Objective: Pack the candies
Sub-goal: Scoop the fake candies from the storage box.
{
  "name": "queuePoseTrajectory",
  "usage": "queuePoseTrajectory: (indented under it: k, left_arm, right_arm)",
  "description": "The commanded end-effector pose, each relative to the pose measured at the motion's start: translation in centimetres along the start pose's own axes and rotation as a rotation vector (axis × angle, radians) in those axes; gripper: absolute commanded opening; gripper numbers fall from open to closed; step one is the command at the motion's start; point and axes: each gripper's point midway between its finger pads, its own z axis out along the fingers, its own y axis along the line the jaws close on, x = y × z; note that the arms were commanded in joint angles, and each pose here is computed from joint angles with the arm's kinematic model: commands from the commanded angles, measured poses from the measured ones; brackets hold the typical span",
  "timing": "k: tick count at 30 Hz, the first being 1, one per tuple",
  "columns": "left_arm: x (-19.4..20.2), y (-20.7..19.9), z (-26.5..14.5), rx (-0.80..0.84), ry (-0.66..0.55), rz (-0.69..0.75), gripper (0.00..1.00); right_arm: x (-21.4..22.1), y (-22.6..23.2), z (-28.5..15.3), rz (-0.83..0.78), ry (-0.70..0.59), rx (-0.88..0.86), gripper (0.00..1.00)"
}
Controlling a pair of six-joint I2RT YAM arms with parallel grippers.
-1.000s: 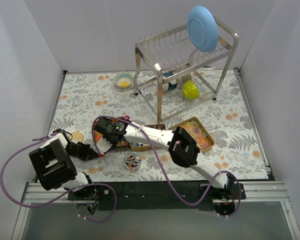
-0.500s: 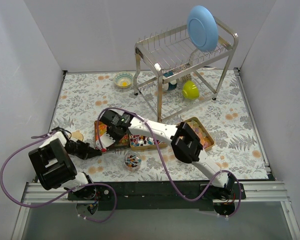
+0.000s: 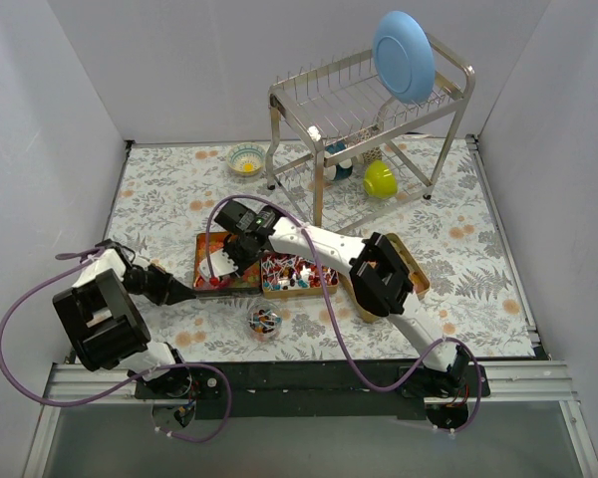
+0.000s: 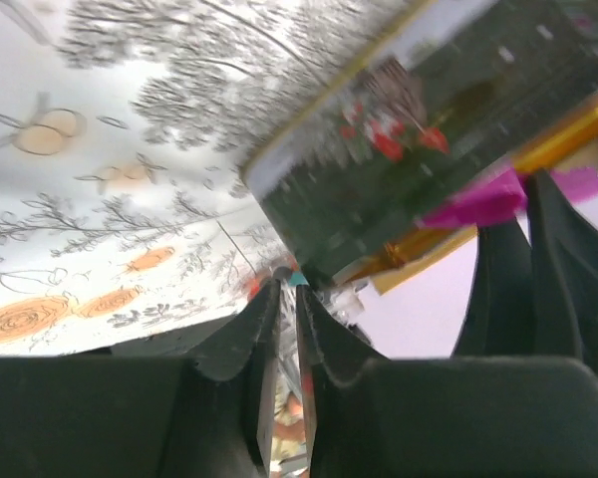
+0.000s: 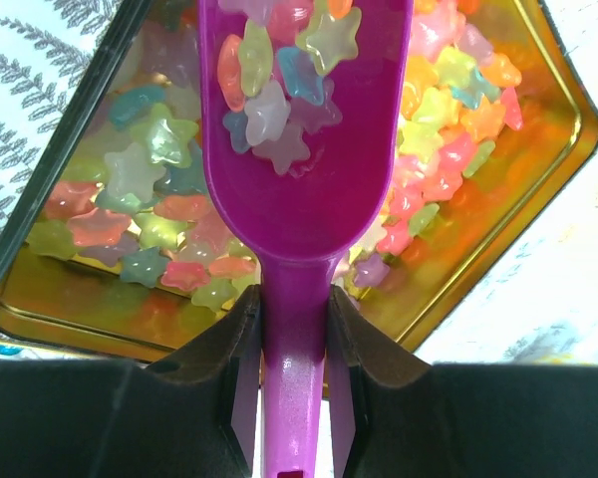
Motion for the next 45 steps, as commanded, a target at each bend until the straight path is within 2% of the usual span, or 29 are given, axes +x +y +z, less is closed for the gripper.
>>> queuePoseTrajectory:
  k: [1, 13, 31, 45]
  left_arm:
    - [-0.3, -3.6, -2.0, 0.117, 0.014, 0.109, 0.13]
    - [0.4, -6.1, -4.7, 0.186, 0.049, 0.222, 0.19]
    - [1.3, -7.6, -6.0, 0.267, 0.056, 0.241, 0.20]
    - [0.9, -7.4, -6.2, 0.276, 0.030, 0.220, 0.20]
  right_arm:
    - [-0.4, 5.3, -0.1, 0.076, -0.056, -0.193, 0.01]
    - [0.0, 4.0, -1.0, 0.261, -0.044, -0.132, 0.01]
    - [2.7, 2.7, -3.3, 0.460, -0.008, -0.036, 0.01]
    - [2.9, 0.5, -6.4, 0.637, -0.203, 0.007, 0.01]
